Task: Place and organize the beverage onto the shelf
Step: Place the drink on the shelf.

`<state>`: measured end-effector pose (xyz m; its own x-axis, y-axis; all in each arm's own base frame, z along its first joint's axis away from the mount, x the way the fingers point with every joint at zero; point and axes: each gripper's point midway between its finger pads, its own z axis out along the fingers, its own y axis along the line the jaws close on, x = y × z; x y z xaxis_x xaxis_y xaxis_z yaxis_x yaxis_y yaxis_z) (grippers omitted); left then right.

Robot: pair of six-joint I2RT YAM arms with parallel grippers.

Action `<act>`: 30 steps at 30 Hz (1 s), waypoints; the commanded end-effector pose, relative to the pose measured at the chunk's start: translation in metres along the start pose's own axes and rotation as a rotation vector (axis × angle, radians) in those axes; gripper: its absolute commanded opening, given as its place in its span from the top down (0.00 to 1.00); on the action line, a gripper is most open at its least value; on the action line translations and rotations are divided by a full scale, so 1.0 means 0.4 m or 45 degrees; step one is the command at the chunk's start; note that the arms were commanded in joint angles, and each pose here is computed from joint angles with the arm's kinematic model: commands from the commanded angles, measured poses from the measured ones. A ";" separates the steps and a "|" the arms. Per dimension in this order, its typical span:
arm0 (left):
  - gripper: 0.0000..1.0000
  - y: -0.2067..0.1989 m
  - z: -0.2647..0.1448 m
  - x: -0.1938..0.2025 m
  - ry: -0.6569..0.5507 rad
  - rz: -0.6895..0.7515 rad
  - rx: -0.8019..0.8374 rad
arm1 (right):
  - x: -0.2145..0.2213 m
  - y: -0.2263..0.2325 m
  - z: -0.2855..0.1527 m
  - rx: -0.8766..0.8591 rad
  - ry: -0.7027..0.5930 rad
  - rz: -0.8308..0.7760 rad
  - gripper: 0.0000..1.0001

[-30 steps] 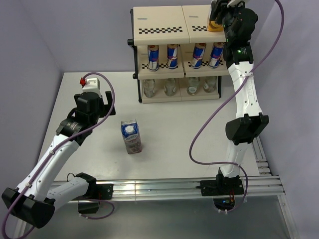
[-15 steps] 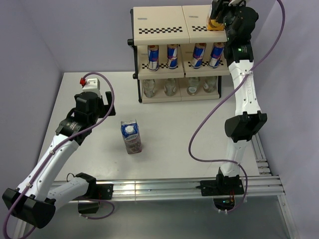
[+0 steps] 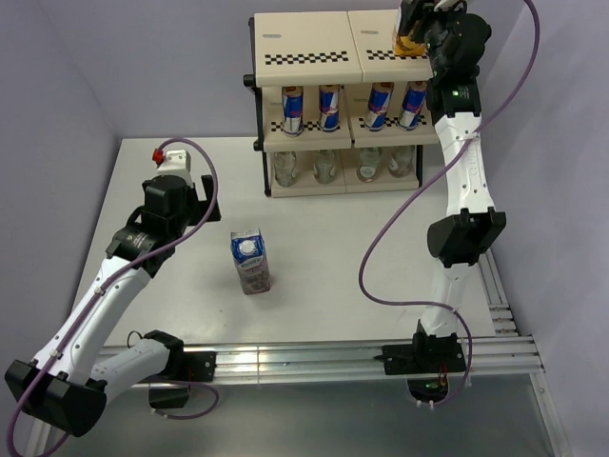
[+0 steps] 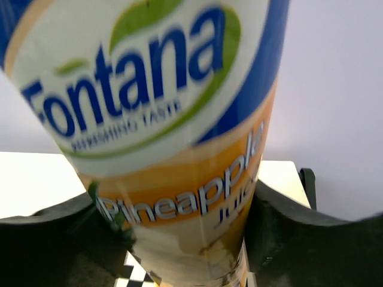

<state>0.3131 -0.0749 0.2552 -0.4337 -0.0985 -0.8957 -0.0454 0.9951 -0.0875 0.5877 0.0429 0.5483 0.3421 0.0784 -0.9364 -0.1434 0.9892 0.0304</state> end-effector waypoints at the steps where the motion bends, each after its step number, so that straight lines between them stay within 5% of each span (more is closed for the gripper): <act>1: 0.01 -0.011 0.004 -0.025 -0.048 -0.003 0.035 | -0.021 0.003 0.015 -0.048 -0.061 -0.033 0.27; 21: 0.00 -0.021 0.005 -0.019 -0.036 0.002 0.066 | 0.069 -0.011 0.040 -0.062 -0.007 0.021 0.15; 25: 0.01 -0.022 0.008 -0.015 -0.028 0.006 0.068 | 0.077 -0.008 0.044 -0.073 -0.003 0.021 0.19; 27: 0.01 -0.024 0.008 -0.017 -0.028 0.006 0.072 | 0.080 -0.008 0.046 -0.073 0.003 0.022 0.29; 28: 0.01 -0.025 0.010 -0.015 -0.024 0.007 0.073 | 0.076 -0.009 0.049 -0.071 -0.001 0.027 0.41; 30: 0.00 -0.025 0.010 -0.012 -0.020 0.008 0.074 | 0.086 -0.010 0.049 -0.076 0.010 0.037 0.44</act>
<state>0.3133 -0.0808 0.2520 -0.4495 -0.0943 -0.8883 -0.0131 0.9950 -0.0990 0.6168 0.0471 0.5215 0.3279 0.1022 -0.9392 -0.2008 0.9790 0.0364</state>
